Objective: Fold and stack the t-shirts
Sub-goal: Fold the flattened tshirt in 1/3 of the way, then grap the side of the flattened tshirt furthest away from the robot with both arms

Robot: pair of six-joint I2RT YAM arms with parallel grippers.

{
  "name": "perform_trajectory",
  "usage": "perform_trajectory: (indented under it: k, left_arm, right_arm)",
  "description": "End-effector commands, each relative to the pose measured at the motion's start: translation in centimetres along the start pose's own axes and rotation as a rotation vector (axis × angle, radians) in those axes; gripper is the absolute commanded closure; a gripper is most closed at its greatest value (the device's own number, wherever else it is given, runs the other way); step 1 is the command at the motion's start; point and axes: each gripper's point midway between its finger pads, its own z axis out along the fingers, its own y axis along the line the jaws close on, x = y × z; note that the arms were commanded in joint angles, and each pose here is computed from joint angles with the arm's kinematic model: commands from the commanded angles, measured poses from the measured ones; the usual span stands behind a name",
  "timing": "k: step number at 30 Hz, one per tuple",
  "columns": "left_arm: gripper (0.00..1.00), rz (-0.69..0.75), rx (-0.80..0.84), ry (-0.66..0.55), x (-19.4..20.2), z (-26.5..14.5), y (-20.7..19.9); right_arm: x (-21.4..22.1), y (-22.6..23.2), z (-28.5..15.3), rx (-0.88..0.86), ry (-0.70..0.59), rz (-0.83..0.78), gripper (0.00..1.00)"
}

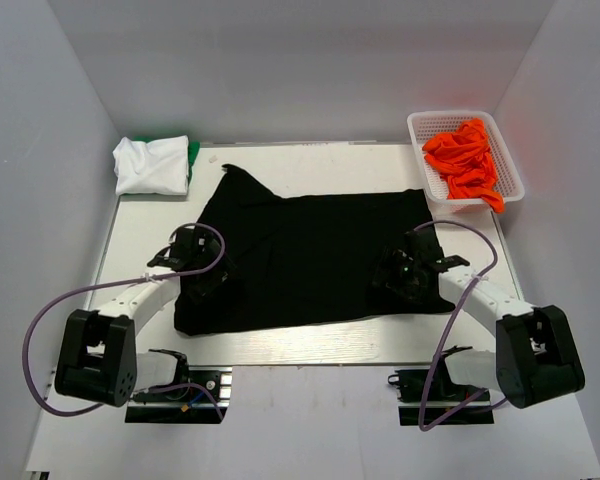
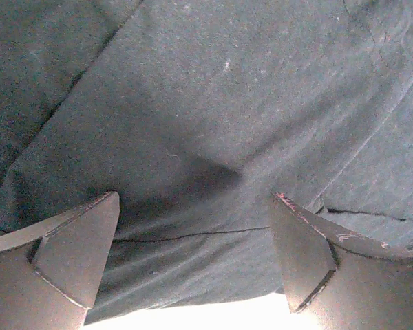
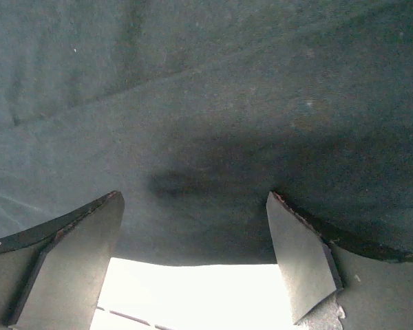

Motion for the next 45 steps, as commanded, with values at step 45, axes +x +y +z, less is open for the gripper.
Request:
perform_trajectory:
  k: [45]
  left_arm:
    - [0.16, 0.176, -0.155, -0.408, -29.7, 9.6, -15.2]
  right_arm:
    - [-30.5, 7.2, 0.7, 0.218, -0.306, -0.150, 0.10]
